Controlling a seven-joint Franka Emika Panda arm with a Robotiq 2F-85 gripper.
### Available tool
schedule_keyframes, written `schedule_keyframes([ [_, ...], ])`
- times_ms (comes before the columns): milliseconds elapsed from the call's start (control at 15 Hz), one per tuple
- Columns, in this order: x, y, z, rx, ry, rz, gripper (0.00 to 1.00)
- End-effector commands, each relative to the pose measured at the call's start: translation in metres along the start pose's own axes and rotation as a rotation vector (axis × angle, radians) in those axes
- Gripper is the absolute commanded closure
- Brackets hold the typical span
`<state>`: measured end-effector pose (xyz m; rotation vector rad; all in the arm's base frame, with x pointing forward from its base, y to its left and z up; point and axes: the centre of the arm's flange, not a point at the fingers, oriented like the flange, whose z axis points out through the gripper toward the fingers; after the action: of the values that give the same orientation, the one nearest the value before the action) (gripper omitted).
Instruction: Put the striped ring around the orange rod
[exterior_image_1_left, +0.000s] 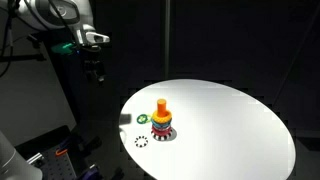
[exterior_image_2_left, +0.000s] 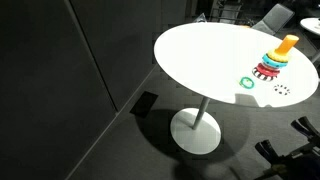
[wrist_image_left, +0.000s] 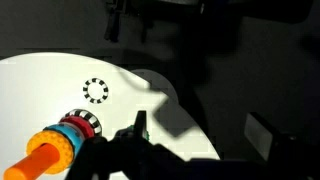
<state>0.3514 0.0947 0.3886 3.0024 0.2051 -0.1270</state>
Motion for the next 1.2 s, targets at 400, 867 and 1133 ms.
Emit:
schedule_keyframes([
  [400, 0.000, 0.000, 0.000, 0.000, 0.000, 0.000, 0.00],
  [867, 0.010, 0.021, -0.013, 0.030, 0.024, 0.050, 0.00],
  [1133, 0.018, 0.043, -0.022, 0.069, 0.041, 0.098, 0.00],
])
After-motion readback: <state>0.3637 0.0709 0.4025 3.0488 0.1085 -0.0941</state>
